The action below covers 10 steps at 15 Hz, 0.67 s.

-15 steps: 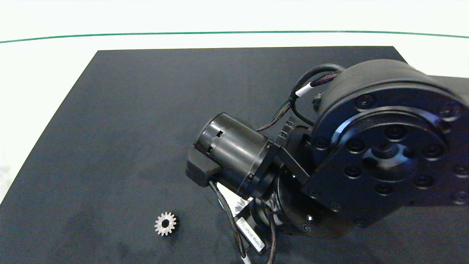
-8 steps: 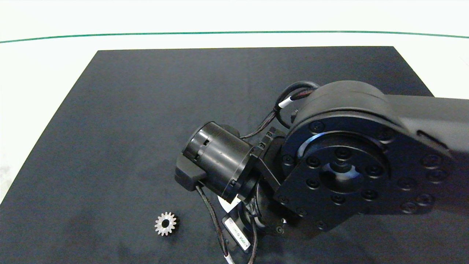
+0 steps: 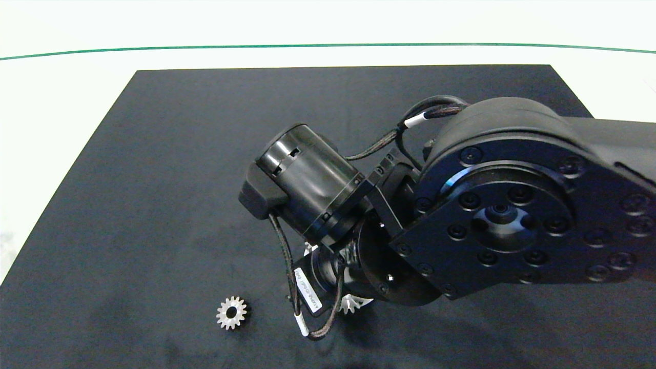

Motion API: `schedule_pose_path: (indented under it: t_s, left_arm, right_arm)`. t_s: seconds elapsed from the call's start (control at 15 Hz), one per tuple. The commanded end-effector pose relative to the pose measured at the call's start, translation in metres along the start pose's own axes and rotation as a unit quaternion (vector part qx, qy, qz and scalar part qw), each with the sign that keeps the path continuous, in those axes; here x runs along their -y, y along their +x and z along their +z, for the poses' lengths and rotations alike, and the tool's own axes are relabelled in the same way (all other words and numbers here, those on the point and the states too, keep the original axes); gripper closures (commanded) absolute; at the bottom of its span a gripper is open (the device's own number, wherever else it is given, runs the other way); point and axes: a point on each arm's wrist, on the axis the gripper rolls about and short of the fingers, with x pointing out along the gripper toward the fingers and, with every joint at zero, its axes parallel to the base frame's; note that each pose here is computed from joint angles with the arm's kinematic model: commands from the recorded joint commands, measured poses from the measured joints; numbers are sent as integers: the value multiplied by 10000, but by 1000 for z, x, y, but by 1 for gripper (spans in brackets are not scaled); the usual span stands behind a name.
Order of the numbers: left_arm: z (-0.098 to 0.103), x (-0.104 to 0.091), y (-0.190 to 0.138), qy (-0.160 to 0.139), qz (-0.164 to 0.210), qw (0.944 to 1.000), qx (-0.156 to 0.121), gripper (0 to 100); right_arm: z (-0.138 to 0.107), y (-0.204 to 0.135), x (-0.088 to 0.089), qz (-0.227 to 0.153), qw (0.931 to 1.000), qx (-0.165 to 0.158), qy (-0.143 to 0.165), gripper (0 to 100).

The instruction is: Remove an incorrectly installed larger gear and replace it with the correct smaller gear

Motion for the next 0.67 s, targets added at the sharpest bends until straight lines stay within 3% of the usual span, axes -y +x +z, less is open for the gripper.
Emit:
schedule_pose_path:
  t_s: [0.07, 0.2, 0.67]
  left_arm:
    - [-1, 0, 0, -3, 3, 10000, -30, 0]
    - [-1, 0, 0, -2, 12, 10000, -37, 0]
    - [-1, 0, 1, 0, 22, 10000, -51, 0]
  right_arm:
    - [-3, 0, 2, -23, 9999, -154, -55, 0]
    - [-8, 7, 3, -70, 9988, -458, -160, 0]
    - [-12, 31, -4, -46, 9967, -781, -229, 0]
